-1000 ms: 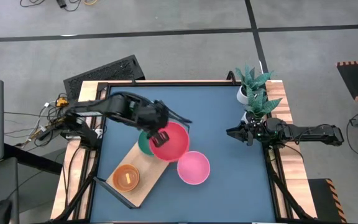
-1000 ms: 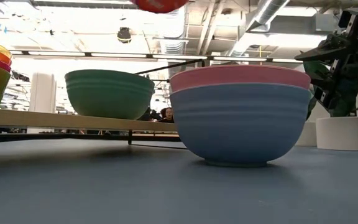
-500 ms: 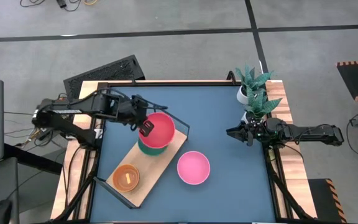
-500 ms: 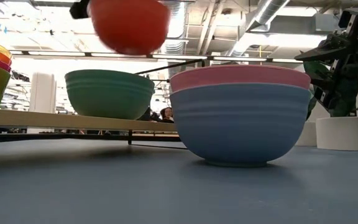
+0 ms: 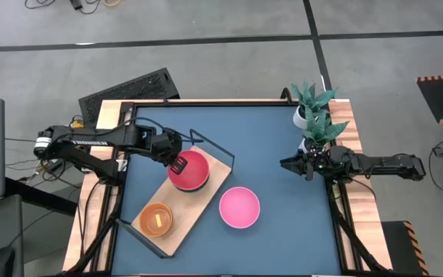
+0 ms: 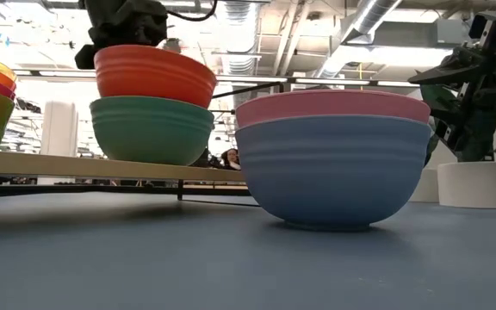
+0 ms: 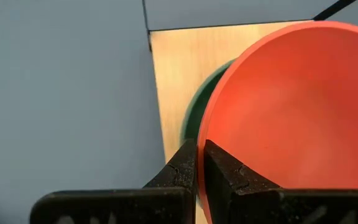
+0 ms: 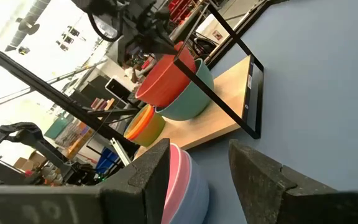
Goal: Place and stack bowls onto a shelf
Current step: Stack the big red bowl on top of the big green bowl on the shelf, then stack the big pink bowl on top of the big red bowl on the shelf
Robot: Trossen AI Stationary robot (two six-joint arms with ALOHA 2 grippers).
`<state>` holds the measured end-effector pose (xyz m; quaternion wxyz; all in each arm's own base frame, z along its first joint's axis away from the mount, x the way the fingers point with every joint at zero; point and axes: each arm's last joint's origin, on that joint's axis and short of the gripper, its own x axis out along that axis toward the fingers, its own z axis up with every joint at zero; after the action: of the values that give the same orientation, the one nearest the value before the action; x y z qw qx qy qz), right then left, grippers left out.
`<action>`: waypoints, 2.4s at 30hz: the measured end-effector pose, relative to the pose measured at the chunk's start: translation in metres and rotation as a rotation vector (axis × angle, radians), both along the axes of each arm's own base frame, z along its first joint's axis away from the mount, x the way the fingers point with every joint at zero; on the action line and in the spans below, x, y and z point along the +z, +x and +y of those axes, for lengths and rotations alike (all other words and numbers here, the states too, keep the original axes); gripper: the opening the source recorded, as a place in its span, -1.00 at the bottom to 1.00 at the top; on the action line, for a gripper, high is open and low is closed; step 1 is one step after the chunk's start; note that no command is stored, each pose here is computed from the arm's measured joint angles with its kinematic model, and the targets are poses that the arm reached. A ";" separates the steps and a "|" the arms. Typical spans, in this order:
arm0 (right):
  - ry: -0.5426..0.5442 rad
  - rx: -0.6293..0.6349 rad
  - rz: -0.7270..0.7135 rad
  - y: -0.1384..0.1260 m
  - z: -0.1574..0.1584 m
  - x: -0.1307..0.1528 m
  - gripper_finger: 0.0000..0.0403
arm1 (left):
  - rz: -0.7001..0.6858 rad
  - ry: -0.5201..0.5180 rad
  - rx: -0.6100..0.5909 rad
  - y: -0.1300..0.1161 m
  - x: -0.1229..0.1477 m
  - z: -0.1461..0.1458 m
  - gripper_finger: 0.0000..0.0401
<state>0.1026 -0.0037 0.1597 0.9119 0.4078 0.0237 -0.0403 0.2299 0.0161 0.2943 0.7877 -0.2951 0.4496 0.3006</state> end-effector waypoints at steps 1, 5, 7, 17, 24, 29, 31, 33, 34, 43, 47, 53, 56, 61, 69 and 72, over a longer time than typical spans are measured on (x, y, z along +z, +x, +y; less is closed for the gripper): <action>0.000 0.000 0.000 0.000 0.000 0.000 -0.06 | -0.007 -0.001 0.000 0.001 -0.002 0.000 -1.00; 0.000 0.000 0.000 0.000 0.000 0.000 -0.06 | -0.003 0.016 -0.001 0.002 -0.004 0.001 -1.00; 0.000 0.000 0.000 0.000 0.000 0.000 -0.06 | -0.002 0.020 -0.002 0.003 -0.004 0.001 -1.00; 0.000 0.000 0.000 0.000 0.000 0.000 -0.06 | 0.001 0.057 0.015 0.002 -0.004 0.002 -1.00; 0.004 0.000 0.000 0.000 0.000 0.000 -0.06 | -0.003 0.055 0.022 0.003 -0.004 0.002 -1.00; 0.003 0.000 0.000 0.000 0.000 0.000 -0.06 | -0.013 0.058 0.024 0.003 -0.004 0.002 -1.00; 0.000 0.000 0.000 0.000 0.000 0.000 -0.06 | -0.015 0.057 0.025 0.004 -0.003 0.002 -1.00; 0.000 0.000 0.000 0.000 0.000 0.000 -0.06 | -0.015 0.056 0.025 0.004 -0.003 0.002 -1.00; 0.000 0.000 0.000 0.000 0.000 0.000 -0.06 | -0.015 0.056 0.026 0.004 -0.004 0.002 -1.00; -0.001 0.000 0.000 0.000 0.000 0.000 -0.06 | 0.006 0.050 0.024 0.010 -0.010 0.001 -1.00; -0.001 0.001 0.000 0.000 0.000 0.000 -0.06 | 0.004 0.056 0.028 0.011 -0.010 0.000 -1.00; -0.005 0.001 0.000 0.000 0.000 0.000 -0.06 | 0.012 0.040 0.042 0.010 -0.011 -0.001 -0.98; -0.005 0.001 0.000 0.000 0.000 0.000 -0.06 | 0.008 0.041 0.051 0.010 -0.011 -0.002 -0.91; -0.004 0.001 0.000 0.000 0.000 0.000 -0.06 | 0.009 0.048 0.061 0.010 -0.011 -0.001 -0.72; -0.004 0.001 0.000 0.000 0.000 0.000 -0.06 | -0.007 0.003 0.024 0.009 -0.003 0.000 -0.28; -0.004 0.001 0.000 0.000 0.000 0.000 -0.06 | -0.063 -0.007 0.023 0.012 0.013 0.000 -0.16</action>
<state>0.1026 -0.0036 0.1597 0.9127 0.4061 0.0241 -0.0397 0.2421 0.0160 0.3069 0.7968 -0.3123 0.4225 0.2985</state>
